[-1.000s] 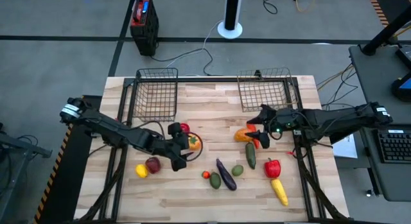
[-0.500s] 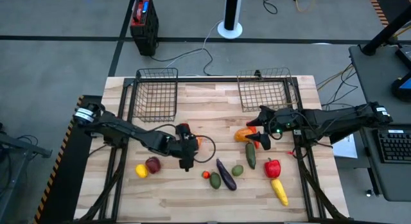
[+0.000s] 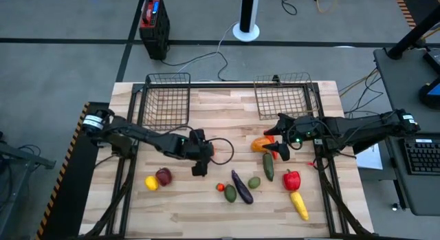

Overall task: Sort produce into baskets
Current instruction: Put the orange tomato into the left wire basket

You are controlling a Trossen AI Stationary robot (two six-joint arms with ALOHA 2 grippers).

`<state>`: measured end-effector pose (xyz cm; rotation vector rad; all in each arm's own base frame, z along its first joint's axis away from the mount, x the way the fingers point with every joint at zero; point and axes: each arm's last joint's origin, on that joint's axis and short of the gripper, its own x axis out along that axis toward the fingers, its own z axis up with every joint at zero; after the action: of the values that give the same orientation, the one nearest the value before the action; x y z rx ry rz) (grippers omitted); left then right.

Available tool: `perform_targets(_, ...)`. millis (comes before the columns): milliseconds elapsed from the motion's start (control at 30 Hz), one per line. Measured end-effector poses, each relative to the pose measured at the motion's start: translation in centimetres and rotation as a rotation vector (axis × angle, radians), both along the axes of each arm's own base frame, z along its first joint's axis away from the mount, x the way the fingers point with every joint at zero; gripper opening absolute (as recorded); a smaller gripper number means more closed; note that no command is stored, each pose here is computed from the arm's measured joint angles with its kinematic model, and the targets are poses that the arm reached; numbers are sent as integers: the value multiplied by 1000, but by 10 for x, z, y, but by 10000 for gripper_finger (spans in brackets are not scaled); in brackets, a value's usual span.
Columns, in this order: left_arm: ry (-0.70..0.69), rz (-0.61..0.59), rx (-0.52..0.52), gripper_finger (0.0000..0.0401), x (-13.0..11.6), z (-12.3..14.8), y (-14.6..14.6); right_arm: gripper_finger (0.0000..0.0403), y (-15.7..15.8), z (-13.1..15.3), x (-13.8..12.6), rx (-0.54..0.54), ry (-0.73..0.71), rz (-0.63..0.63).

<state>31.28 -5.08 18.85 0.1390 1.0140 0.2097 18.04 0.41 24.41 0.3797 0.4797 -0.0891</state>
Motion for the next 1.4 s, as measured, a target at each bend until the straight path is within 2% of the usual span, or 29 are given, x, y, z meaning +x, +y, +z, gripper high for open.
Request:
perform_targets(367, 11, 1, -6, 349, 1, -2, 5, 304, 0, 0, 0, -8, 1, 4)
perform_targets(633, 73, 7, 4, 349, 6, -22, 6, 304, 0, -1, 0, -8, 10, 4)
perform_targets(1100, 90, 21, 16, 349, 12, -34, 5, 304, 0, -3, -1, -7, 32, 3)
perform_targets(1400, 78, 34, -3, 316, 13, -30, 5, 304, 0, -3, -2, -7, 33, 3)
